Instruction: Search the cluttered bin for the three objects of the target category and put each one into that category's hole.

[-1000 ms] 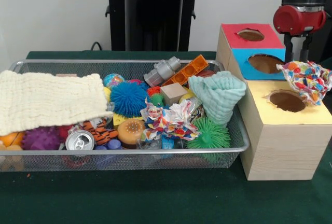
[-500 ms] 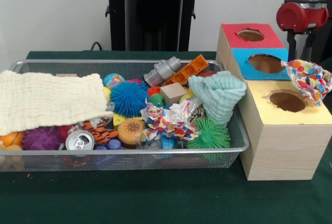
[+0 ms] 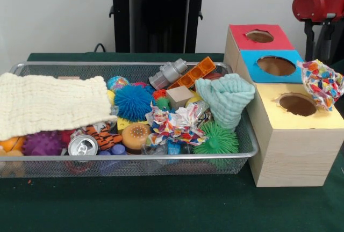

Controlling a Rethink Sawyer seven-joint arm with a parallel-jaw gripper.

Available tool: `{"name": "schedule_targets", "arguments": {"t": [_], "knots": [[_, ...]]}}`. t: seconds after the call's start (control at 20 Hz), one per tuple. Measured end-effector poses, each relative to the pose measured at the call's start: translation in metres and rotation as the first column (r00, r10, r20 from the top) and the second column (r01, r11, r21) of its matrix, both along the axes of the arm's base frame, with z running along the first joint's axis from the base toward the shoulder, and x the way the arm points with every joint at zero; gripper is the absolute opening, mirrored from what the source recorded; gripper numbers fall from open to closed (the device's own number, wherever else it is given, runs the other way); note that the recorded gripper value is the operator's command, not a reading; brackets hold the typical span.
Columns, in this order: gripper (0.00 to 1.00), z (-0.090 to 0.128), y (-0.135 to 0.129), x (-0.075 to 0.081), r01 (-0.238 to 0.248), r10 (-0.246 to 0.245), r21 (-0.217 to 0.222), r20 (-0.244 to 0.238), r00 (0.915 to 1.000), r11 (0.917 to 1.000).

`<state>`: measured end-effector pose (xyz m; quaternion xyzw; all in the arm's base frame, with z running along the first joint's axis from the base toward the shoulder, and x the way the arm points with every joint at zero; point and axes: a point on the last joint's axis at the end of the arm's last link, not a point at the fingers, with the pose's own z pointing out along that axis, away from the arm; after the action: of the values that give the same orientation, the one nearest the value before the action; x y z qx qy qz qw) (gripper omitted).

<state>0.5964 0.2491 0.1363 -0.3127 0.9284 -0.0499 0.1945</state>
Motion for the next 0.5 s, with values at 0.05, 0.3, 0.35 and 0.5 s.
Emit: {"name": "schedule_targets", "arguments": {"t": [0.05, 0.3, 0.35, 0.5], "knots": [[1.00, 0.0016, -0.0001, 0.0006, 0.000, 0.000, 0.001, 0.003, 1.0000, 1.0000], [1.00, 0.0052, 0.0001, 0.0018, 0.000, 0.000, 0.002, 0.009, 1.0000, 1.0000], [1.00, 0.0052, 0.0000, 0.0018, 0.001, -0.001, 0.002, 0.009, 1.0000, 1.0000], [1.00, 0.0052, 0.0001, 0.0017, 0.000, 0.000, 0.002, 0.009, 1.0000, 1.0000]]}}
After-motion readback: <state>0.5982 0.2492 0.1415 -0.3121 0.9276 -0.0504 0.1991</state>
